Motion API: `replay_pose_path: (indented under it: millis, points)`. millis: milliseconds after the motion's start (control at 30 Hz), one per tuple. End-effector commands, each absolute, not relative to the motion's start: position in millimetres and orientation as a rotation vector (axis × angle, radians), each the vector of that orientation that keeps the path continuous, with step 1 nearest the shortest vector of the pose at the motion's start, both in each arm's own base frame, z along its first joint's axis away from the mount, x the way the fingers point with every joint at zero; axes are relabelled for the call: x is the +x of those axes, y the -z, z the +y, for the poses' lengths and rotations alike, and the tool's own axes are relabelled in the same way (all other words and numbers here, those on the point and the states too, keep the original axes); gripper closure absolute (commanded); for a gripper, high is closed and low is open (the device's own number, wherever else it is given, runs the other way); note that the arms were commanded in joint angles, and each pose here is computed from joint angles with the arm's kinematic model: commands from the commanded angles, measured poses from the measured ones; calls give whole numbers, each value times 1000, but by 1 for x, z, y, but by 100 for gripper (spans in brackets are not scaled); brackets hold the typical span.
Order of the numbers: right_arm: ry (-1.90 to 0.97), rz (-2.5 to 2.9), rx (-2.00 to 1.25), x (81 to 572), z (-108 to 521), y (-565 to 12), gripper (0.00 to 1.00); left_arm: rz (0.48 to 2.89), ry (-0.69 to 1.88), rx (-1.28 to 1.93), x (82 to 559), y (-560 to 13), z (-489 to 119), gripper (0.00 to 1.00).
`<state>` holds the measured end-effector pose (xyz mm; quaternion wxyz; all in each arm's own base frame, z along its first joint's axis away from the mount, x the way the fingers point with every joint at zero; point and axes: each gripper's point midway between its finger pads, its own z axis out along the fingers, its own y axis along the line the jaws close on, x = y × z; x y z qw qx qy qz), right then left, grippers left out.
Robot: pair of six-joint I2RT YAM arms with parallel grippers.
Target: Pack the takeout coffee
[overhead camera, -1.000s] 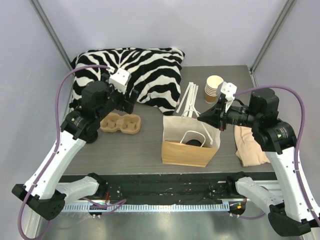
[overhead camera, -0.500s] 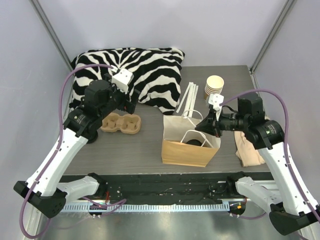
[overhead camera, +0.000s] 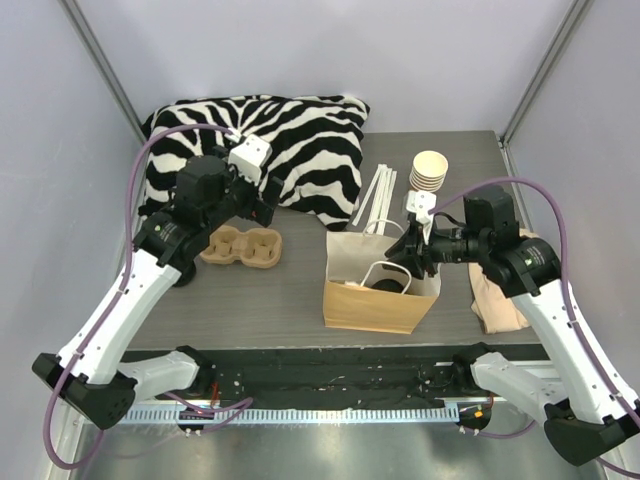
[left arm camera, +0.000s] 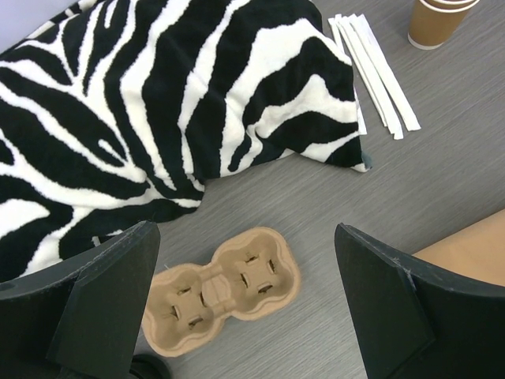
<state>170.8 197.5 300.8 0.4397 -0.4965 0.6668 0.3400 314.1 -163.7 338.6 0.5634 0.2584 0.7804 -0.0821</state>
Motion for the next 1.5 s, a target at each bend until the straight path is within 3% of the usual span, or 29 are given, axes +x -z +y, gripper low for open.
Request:
replay_pose_path:
  millis: [0,500,700,867,1000,1100,1333,1467]
  points:
    - [-811,1577,-1174,182,202,-335,63,1807,217,577,316,-358,-165,2]
    - [-698,1361,-864,233,206,-464,59,1892,295,528,327,-357,-163,1]
    - [-588,1421,-554,293,190,-493,47,1970,396,551,340,-354,-169,1]
    - [-516,1531,-387,350,166,-478,38,2059,482,590,347,-351,-172,0]
    - [-499,1615,-290,382,139,-453,14,2184,513,582,366,-329,-171,0]
    - [-481,1692,-217,402,111,-425,3,2281,499,526,381,-312,-155,0]
    - [-328,1886,-111,418,36,-352,0,2387,680,247,404,-297,-98,0]
    - [-230,2038,-85,401,1,-311,0,2515,634,69,402,-268,-49,0]
